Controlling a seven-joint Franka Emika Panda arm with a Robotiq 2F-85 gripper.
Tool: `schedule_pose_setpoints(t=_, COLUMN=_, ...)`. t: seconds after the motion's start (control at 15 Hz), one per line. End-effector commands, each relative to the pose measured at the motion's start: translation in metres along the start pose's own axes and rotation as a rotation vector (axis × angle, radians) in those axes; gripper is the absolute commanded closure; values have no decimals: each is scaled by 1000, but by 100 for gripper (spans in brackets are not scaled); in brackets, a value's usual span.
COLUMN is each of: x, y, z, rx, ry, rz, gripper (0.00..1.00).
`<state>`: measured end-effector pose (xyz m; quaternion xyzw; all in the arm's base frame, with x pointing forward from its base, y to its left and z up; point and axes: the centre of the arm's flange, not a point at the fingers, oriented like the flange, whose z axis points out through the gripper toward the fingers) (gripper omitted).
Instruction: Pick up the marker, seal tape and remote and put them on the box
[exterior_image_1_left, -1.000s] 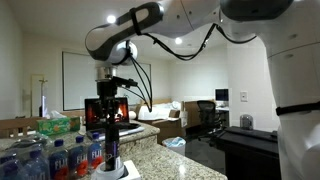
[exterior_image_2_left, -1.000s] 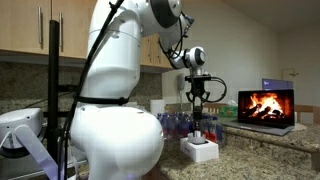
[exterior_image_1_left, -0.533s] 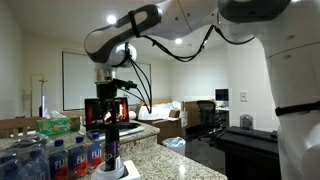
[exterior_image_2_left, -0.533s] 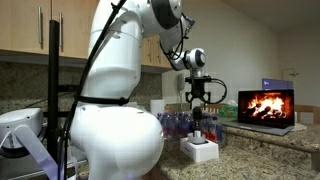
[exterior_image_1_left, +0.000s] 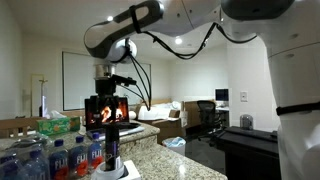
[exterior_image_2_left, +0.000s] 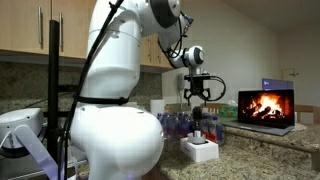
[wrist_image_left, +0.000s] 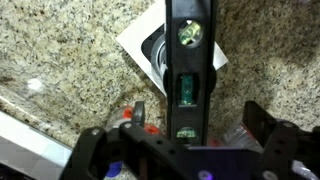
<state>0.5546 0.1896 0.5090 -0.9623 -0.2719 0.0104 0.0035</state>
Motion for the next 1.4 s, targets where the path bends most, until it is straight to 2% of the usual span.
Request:
schedule_pose_setpoints(t=0.0, x=-45, y=-22, z=-55, rx=-52, ry=115, rz=-33, gripper=0)
schedule_pose_setpoints(t=0.13, x=-72, y=-18, z=-84, rx=-57, ry=136, rz=16, gripper=0)
schedule_pose_setpoints(t=0.33, x=-125, y=18, z=-107, rx=-43, ry=137, rz=77, gripper=0)
schedule_pose_setpoints(t=0.67, x=-213, y=106, z=-87, rx=17, ry=128, rz=168, gripper=0)
schedule_pose_setpoints(t=0.8, x=-227, y=131, z=-72, rx=33, ry=107, rz=158, gripper=0)
schedule_pose_setpoints(t=0.93, x=-230, y=141, z=-52, rx=43, ry=81, rz=137, gripper=0)
schedule_pose_setpoints(t=1.0, x=-227, y=139, z=-71, rx=38, ry=87, rz=175, gripper=0)
schedule_pose_setpoints(t=1.33, x=-226, y=139, z=-68, rx=40, ry=82, rz=171, gripper=0)
